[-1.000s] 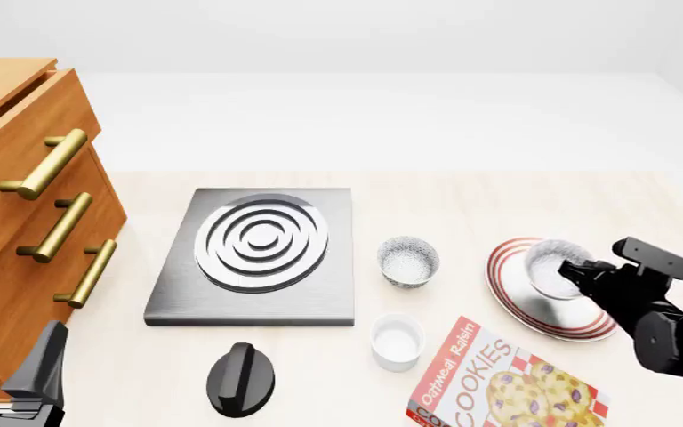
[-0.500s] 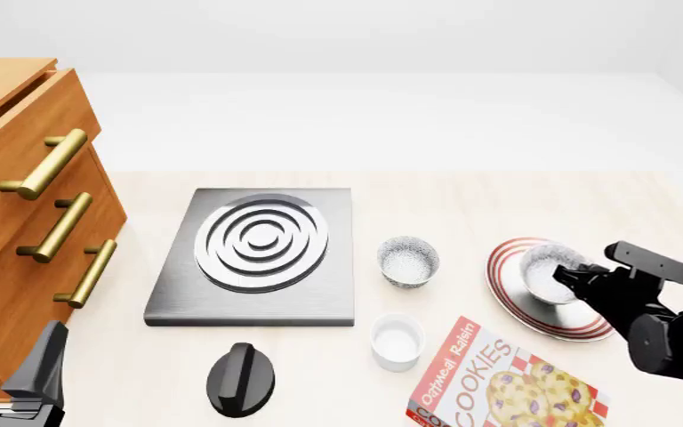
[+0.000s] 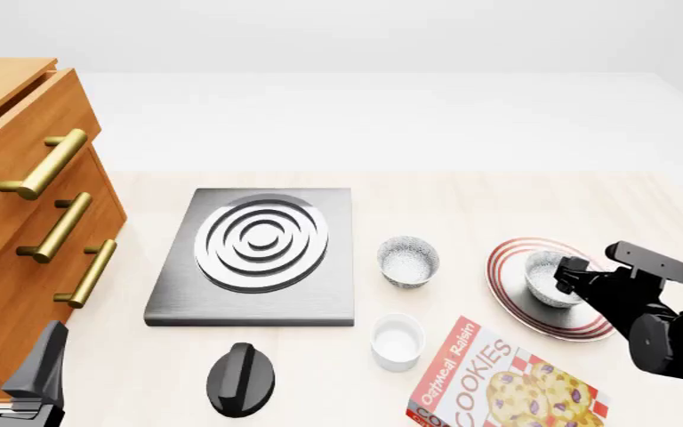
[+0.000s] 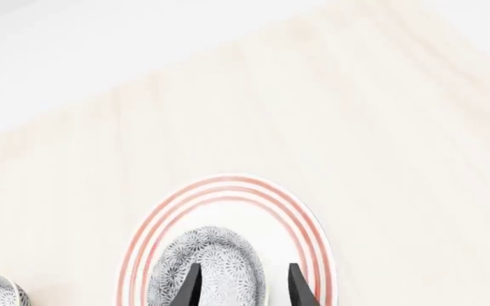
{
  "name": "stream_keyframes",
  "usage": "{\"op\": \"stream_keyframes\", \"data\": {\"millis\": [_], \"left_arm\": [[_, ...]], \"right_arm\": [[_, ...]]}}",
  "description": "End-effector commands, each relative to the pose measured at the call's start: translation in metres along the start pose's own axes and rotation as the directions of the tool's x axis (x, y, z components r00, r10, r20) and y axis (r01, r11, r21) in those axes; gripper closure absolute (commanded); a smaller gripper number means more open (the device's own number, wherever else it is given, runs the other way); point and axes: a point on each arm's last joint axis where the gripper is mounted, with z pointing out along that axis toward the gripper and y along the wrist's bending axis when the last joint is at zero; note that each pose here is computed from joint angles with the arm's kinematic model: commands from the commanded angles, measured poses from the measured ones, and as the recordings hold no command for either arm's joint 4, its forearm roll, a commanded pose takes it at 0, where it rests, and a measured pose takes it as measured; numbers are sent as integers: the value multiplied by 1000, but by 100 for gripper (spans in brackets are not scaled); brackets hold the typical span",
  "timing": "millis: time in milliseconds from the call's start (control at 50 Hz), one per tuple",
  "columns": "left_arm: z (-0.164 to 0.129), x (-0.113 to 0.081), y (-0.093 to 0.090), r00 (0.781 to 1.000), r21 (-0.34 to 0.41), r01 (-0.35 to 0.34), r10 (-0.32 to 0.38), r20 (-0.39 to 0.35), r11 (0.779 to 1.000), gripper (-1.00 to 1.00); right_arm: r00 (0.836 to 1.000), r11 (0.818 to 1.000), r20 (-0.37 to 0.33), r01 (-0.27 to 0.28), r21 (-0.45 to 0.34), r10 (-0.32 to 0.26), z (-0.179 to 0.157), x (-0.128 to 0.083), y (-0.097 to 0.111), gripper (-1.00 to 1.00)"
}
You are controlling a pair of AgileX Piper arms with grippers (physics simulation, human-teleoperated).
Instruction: Pick the akita bowl next to the plate and place it on the plate.
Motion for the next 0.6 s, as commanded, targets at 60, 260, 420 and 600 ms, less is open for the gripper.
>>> {"op": "stream_keyframes", "data": {"millis": [60,260,420,600], "left_arm": [[0,0,0,1000,0,0,0,0,1000,-100],[0,0,0,1000,0,0,0,0,1000,-100],[0,0,0,1000,0,0,0,0,1000,-100],[0,0,0,1000,0,0,0,0,1000,-100]], "right_arm": [[1000,1000,5,-3,2,3,-1,-2,0,-100],[1000,1000,7,-3,3,3,-1,-4,-1,-100],[1000,1000,24,-12,5,12,-9,-13,0,-100],[998,1000,53,-21,8,20,-23,-25,0,-100]]}}
